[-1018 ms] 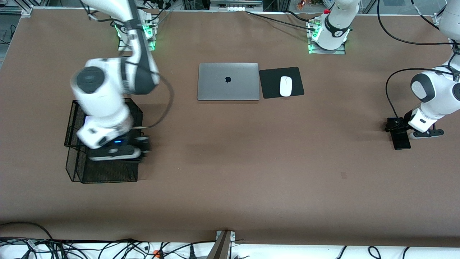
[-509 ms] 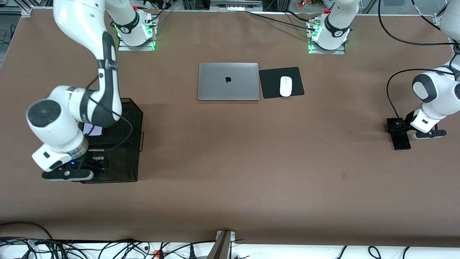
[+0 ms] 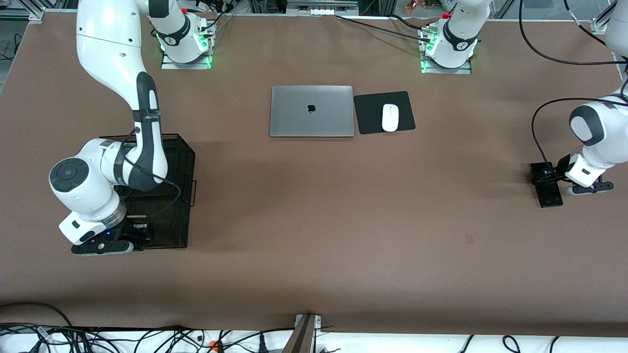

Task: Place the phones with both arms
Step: 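Carry the flip phone to the organizer while the left gripper grasps the black phone, then drop the flip phone in the organizer while the left gripper sets down the black phone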

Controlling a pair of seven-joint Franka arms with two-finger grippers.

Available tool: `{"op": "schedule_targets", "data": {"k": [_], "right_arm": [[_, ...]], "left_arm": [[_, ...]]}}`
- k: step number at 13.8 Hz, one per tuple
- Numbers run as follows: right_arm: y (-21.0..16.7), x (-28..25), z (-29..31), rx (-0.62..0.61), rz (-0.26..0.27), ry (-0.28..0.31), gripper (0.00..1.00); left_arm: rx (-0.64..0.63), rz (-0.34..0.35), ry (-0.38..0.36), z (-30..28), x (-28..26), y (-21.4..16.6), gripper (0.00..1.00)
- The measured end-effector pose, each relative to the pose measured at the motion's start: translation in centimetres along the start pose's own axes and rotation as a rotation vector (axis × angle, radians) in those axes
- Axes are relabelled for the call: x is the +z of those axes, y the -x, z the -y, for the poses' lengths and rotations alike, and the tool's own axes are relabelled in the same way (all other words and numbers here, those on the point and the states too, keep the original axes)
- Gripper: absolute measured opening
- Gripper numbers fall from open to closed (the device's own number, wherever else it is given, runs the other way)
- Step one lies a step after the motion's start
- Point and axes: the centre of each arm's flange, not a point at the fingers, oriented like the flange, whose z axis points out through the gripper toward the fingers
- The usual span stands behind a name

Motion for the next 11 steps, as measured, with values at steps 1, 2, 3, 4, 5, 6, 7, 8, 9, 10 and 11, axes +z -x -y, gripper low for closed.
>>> {"op": "schedule_targets", "data": {"k": [1,2,3,4,5,6,7,8,9,10,11], "right_arm": [[0.4,0.4,0.0,-0.022,0.037,-0.012,0.82],[0.8,0.7,-0.2,-0.054,0.071,-0.025,0.82],[1.2,1.0,-0.6,-0.087,0.102,-0.037,0.82],[1.6,1.3,-1.1,-0.111,0.123,-0.046,0.82],[1.8,1.5,-1.6,-0.124,0.135,-0.051,0.82],[1.9,1.6,-2.0,-0.127,0.141,-0.054,0.82],[2.0,1.8,-2.3,-0.128,0.146,-0.056,0.82],[2.1,1.8,-2.3,-0.127,0.147,-0.059,0.82],[2.0,1.8,-2.2,-0.118,0.143,-0.069,0.82],[2.0,1.8,-2.0,-0.095,0.134,-0.092,0.82],[1.9,1.8,-1.9,-0.070,0.124,-0.117,0.88]], "left_arm": [[-0.007,0.016,0.014,-0.2,-1.1,-0.9,0.80],[-0.014,0.026,0.024,-0.5,-2.1,-1.8,0.80],[-0.025,0.031,0.029,-1.1,-3.2,-2.7,0.80],[-0.038,0.035,0.033,-2.3,-4.0,-3.6,0.80],[-0.052,0.042,0.035,-4.3,-4.7,-4.5,0.80],[-0.065,0.052,0.032,-6.9,-5.2,-5.4,0.80],[-0.077,0.060,0.027,-10.2,-5.6,-6.2,0.80],[-0.083,0.064,0.022,-13.5,-5.9,-6.7,0.80],[-0.083,0.067,0.017,-17.0,-5.9,-7.0,0.80],[-0.078,0.070,0.013,-20.4,-5.9,-7.0,0.80],[-0.077,0.073,0.009,-23.8,-5.7,-6.9,0.80]]}}
